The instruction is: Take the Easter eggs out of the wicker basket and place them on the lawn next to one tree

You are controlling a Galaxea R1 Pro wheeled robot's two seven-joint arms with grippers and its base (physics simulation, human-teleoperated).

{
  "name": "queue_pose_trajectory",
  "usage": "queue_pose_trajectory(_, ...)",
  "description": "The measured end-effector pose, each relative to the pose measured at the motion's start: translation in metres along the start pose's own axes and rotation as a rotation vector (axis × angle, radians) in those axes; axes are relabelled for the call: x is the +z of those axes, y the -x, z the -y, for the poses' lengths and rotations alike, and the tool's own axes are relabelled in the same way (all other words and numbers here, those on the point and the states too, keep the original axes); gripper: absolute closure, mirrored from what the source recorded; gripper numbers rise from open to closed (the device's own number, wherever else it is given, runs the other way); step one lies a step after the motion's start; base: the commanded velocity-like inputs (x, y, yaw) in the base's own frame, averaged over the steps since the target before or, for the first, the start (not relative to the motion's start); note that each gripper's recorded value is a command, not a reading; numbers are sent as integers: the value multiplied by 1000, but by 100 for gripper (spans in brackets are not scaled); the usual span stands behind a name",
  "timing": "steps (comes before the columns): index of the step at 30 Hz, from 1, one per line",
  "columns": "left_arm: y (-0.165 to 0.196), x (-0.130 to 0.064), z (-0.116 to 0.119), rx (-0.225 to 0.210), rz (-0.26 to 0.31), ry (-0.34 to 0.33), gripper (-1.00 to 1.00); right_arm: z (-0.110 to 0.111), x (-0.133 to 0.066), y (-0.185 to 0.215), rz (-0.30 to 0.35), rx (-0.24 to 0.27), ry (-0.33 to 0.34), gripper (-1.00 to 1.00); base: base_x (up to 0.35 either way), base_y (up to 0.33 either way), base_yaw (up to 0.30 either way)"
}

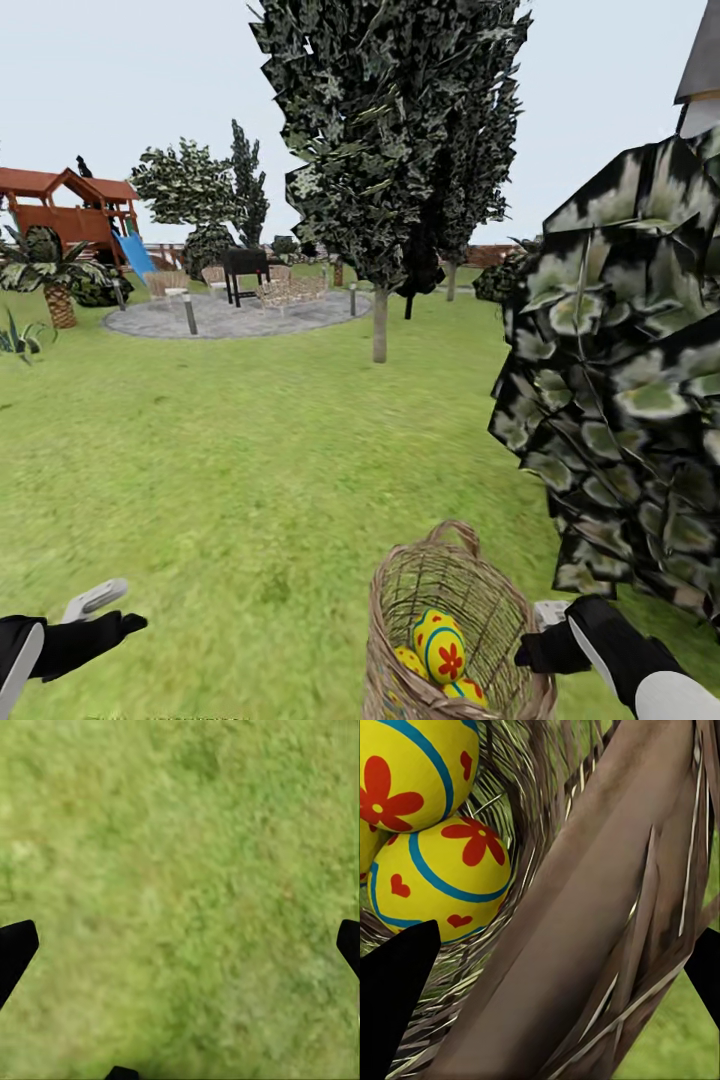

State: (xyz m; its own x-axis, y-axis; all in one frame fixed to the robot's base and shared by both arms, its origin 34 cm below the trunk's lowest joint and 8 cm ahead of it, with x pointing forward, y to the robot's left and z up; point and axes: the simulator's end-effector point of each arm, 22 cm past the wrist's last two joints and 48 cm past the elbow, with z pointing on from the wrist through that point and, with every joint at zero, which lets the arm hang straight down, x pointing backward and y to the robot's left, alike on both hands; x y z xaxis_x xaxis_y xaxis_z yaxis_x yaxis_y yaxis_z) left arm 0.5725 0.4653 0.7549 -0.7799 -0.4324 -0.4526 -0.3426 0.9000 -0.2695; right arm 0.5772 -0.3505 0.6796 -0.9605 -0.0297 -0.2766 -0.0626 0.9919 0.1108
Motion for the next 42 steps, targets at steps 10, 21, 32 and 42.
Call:
queue_pose_trajectory(10,-1,1,4,-1,-2,-13,-100,1,0,0,1,5,-6,100,154,207,294)
queue_pose_trajectory(21,1,2,26,-71,16,-97,-100,2,0,-1,-2,1,-10,100,267,62,294)
queue_pose_trajectory(32,-2,3,23,-64,4,-81,-100,6,0,-3,-4,3,-15,100,335,79,294)
queue_pose_trajectory(42,-6,6,29,-63,-2,-87,-100,13,-3,-2,-1,11,-22,100,346,118,293)
